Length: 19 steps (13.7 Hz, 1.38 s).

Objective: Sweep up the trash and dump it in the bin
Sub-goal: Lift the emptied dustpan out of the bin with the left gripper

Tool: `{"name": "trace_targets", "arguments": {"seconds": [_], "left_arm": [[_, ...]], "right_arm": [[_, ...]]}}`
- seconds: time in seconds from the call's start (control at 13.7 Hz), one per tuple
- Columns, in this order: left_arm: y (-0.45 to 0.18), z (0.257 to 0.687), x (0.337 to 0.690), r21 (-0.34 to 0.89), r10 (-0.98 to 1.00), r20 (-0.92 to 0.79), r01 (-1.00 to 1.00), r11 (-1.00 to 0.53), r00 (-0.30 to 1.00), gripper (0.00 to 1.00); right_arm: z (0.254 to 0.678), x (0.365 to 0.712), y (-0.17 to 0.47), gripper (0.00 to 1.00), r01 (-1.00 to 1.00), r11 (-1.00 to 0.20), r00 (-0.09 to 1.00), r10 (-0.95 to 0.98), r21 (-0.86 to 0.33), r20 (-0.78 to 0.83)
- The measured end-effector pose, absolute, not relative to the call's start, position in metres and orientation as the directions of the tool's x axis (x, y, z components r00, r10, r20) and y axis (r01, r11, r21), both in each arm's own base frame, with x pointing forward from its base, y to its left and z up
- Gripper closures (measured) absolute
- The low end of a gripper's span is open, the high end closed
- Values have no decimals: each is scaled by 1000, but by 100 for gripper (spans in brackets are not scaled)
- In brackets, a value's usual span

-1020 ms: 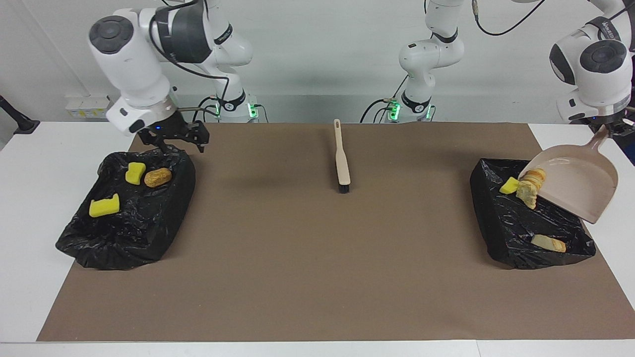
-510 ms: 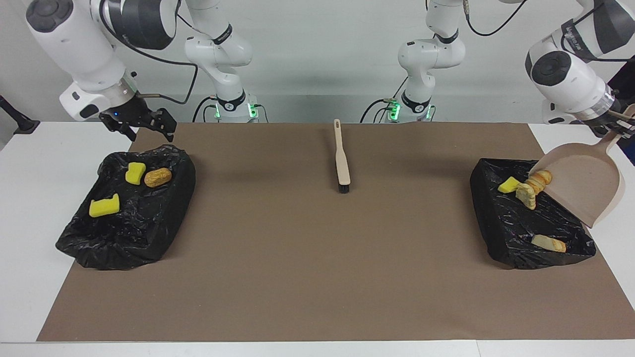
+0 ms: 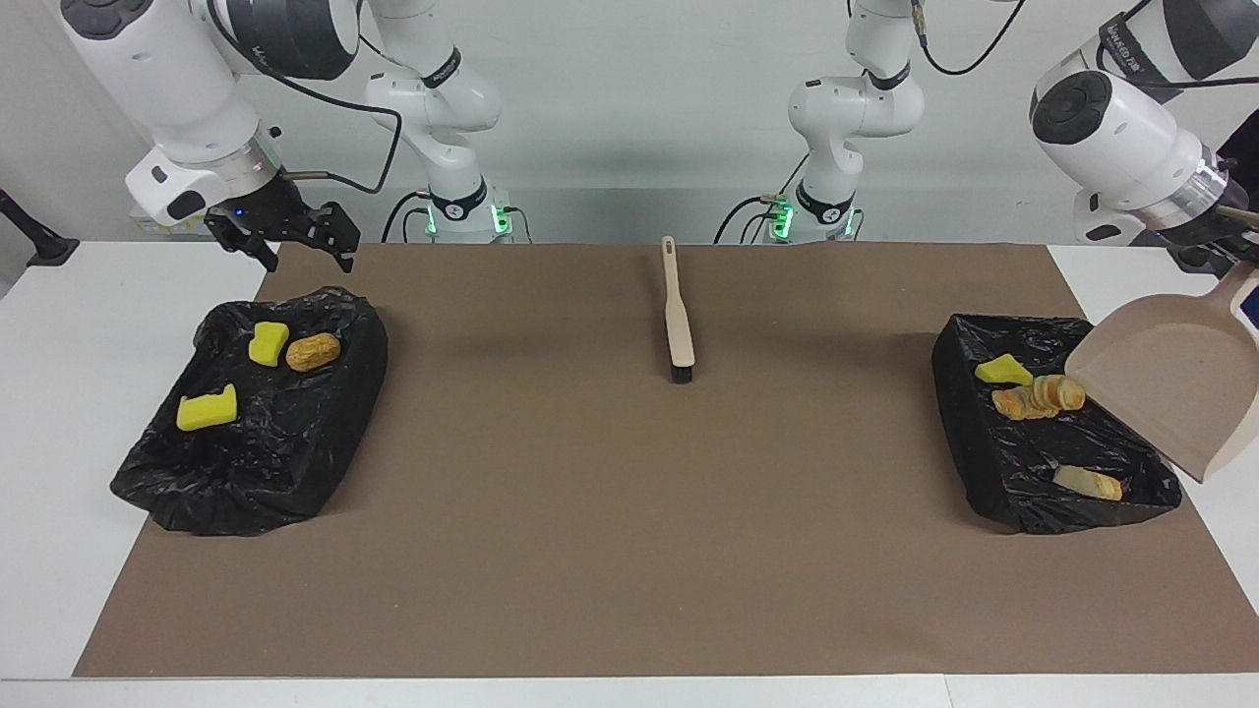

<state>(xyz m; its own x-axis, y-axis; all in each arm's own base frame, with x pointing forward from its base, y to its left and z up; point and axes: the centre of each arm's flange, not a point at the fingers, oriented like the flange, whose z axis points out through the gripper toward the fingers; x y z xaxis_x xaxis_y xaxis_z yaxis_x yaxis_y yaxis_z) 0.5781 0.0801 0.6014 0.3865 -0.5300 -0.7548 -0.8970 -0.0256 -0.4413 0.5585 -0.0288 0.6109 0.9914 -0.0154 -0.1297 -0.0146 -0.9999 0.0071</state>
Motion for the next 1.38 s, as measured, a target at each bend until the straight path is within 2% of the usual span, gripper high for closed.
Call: {"name": "trace_targets", "arguments": {"seconds": [0.44, 0.73, 0.87, 1.17, 1.38], "left_arm": [[65, 601, 593, -486, -678, -603, -868, -104, 420, 68], [52, 597, 598, -481, -773, -395, -828, -287, 497, 68], [38, 592, 598, -488, -757, -277, -766, -419, 591, 68], [-14, 577, 589, -374, -658, -110, -644, -667, 745, 68], [-64, 567, 580, -306, -593, -55, -579, -755, 803, 68]], "right_arm": [[611, 558, -29, 0, -14, -1000, 991, -15, 7, -130], [611, 558, -29, 0, -14, -1000, 991, -15, 7, -130], [611, 558, -29, 0, -14, -1000, 991, -15, 7, -130], [611, 558, -29, 0, -14, -1000, 991, -15, 7, -130], [611, 558, -29, 0, -14, -1000, 991, -15, 7, -130]]}}
